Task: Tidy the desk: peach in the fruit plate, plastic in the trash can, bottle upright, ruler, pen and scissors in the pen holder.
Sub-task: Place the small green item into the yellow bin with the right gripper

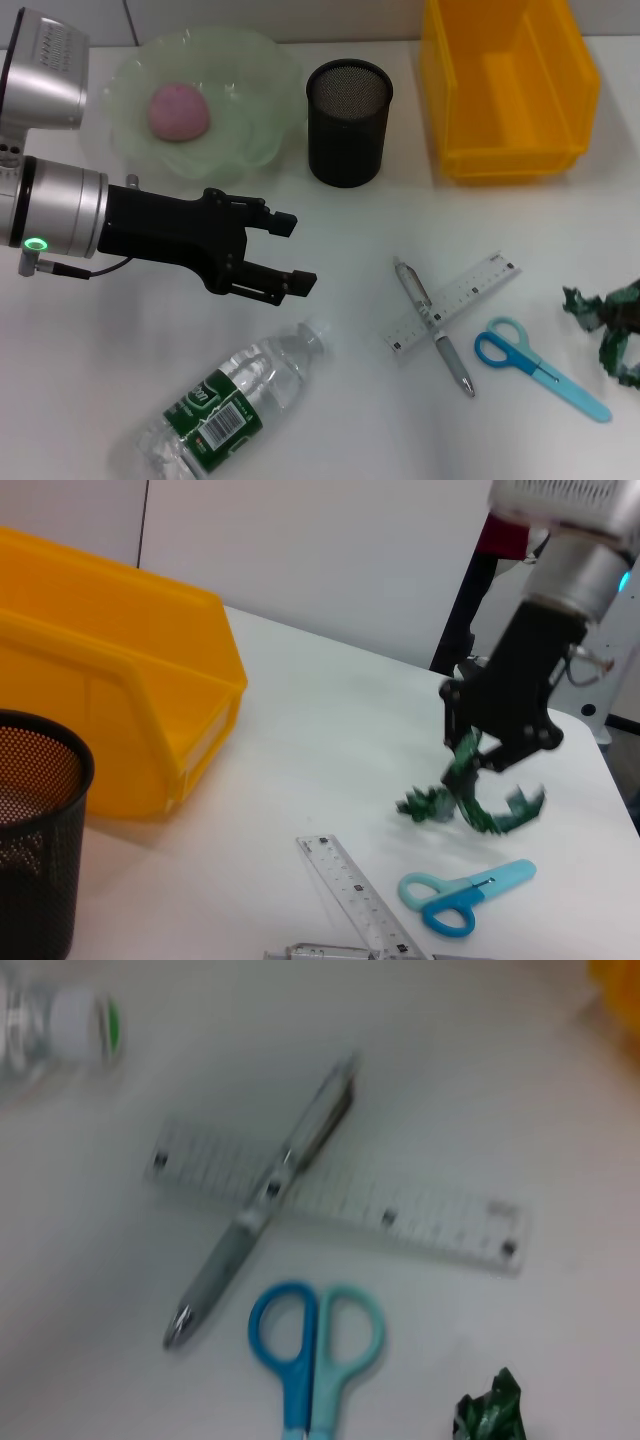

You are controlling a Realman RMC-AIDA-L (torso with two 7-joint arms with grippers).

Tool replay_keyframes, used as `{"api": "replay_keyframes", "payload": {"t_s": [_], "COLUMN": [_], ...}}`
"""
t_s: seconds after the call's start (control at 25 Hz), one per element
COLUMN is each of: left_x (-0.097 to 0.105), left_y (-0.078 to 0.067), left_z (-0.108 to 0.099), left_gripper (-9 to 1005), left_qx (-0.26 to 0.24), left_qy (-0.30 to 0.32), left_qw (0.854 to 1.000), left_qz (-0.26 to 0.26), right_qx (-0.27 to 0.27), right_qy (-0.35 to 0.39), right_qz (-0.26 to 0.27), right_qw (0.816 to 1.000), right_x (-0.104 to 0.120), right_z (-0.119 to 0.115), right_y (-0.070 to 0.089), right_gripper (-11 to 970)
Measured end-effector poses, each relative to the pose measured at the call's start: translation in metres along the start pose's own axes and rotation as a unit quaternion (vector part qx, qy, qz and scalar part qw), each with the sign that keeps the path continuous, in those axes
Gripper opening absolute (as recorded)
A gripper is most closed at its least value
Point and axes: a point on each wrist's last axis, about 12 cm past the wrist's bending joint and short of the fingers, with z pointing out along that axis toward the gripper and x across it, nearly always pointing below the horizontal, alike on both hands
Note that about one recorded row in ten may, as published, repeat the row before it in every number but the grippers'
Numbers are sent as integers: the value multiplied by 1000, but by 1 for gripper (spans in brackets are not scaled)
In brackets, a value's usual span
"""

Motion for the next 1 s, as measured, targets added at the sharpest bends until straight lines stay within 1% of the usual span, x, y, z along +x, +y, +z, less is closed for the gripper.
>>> {"api": "replay_keyframes", "payload": {"t_s": [0.04,0.16,0.2,0.24,0.28,0.36,0.4,0.44,0.52,0.56,0.6,0.64,0.72,0.76,0.8,1.0], "left_x": [0,0,0,0,0,0,-2,-2,-2,-3,-4,-4,-4,-4,-4,-3], "left_y": [0,0,0,0,0,0,0,0,1,1,1,1,1,1,1,1], "left_z": [0,-1,-1,-1,-1,-1,0,0,0,0,0,0,0,0,0,0], "left_gripper": [841,841,841,841,841,841,841,841,841,841,842,842,842,842,842,842], "left_qx": [0,0,-1,-1,-2,-2,-1,-1,-1,-1,-1,-1,-1,-1,-1,-2], "left_qy": [0,-2,-2,-2,-3,-3,-4,-4,-4,-5,-5,-5,-6,-6,-6,-7], "left_qw": [1000,1000,1000,1000,1000,1000,1000,1000,1000,1000,1000,1000,1000,1000,1000,1000], "left_qz": [0,-1,-1,-1,-1,0,1,1,2,2,3,3,2,2,1,0], "right_qx": [0,36,74,74,87,107,126,126,145,155,172,172,173,166,147,142], "right_qy": [0,-81,-166,-166,-202,-266,-305,-305,-320,-324,-327,-327,-317,-311,-300,-294], "right_qz": [0,17,26,26,26,28,35,35,47,56,68,68,61,54,45,42], "right_qw": [1000,996,983,983,975,958,943,943,935,932,927,927,930,934,941,944], "right_x": [0,-7,-13,-13,-16,-25,-36,-36,-48,-54,-65,-65,-76,-81,-88,-88], "right_z": [0,-33,-58,-58,-66,-71,-64,-64,-50,-40,-22,-22,0,9,23,31], "right_y": [0,-11,-23,-23,-28,-40,-52,-52,-64,-70,-80,-80,-85,-86,-85,-85], "right_gripper": [66,-1,1,4,6,11,13,16,20,23,25,28,32,35,37,49]}}
